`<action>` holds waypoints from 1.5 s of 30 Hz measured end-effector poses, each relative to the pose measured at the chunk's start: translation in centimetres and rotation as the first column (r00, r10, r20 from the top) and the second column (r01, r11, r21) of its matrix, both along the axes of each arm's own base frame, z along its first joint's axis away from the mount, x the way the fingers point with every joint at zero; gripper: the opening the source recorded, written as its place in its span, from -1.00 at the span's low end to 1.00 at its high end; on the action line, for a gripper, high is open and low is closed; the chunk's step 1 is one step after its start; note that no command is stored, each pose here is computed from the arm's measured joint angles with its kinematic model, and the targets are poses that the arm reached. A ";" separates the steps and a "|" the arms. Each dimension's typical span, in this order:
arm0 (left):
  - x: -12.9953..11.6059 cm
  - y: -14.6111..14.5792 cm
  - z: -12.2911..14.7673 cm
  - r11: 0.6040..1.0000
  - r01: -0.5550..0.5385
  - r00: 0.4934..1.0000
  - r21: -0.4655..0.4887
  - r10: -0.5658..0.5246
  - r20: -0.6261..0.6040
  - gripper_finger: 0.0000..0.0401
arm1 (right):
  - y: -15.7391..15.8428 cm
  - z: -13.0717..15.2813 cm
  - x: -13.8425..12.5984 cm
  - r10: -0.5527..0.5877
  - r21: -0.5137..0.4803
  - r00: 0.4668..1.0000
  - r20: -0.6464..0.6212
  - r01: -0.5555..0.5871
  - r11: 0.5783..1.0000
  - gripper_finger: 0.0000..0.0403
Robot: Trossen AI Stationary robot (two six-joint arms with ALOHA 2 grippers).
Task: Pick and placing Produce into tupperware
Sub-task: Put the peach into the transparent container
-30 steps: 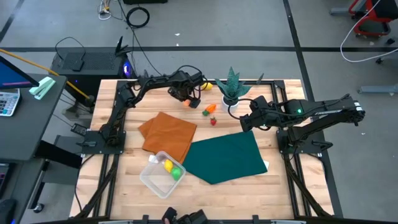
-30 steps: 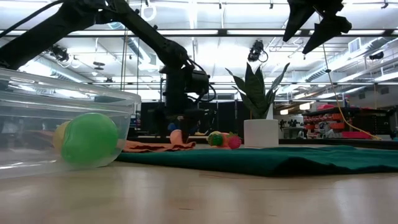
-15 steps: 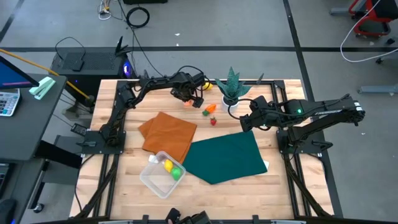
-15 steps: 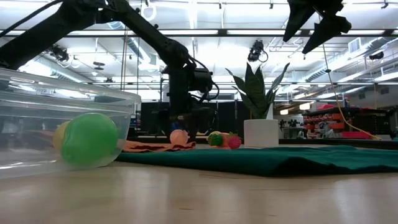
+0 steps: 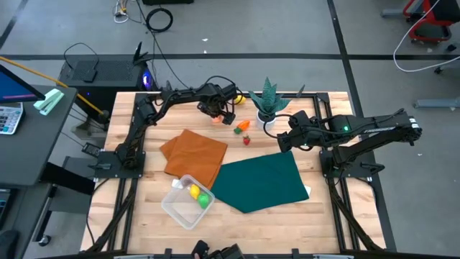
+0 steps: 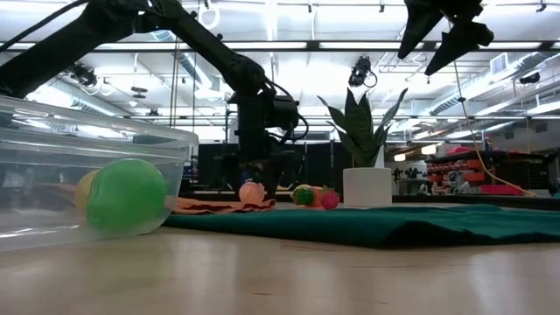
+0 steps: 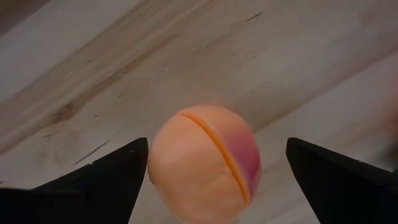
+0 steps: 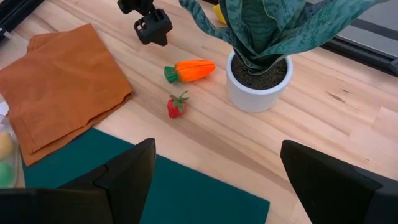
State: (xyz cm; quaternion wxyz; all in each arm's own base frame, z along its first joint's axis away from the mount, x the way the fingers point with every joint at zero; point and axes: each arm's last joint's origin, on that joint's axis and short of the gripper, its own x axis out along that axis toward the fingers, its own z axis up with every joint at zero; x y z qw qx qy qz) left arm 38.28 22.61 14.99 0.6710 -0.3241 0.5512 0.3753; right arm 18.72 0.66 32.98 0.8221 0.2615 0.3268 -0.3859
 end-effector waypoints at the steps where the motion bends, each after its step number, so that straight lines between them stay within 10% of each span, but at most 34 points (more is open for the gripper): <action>1: 0.0 0.0 0.0 1.000 0.000 1.000 0.000 0.000 0.000 0.92 | 0.0 0.0 0.0 0.000 0.000 1.000 0.000 0.000 1.000 0.55; 18: 0.1 0.0 0.1 1.000 0.004 1.000 0.008 -0.004 0.012 0.16 | 0.0 0.0 0.0 0.000 0.000 1.000 0.000 0.000 1.000 0.55; 33: -0.4 -0.7 0.5 0.990 0.098 0.995 -0.101 -0.098 0.004 0.12 | 0.0 0.0 0.0 0.019 -0.012 1.000 -0.012 -0.019 1.000 0.55; 45: -1.5 -2.2 9.5 0.929 0.352 0.935 -0.116 -0.355 -0.008 0.11 | 0.0 0.0 0.0 0.038 -0.024 0.999 -0.025 -0.039 0.999 0.55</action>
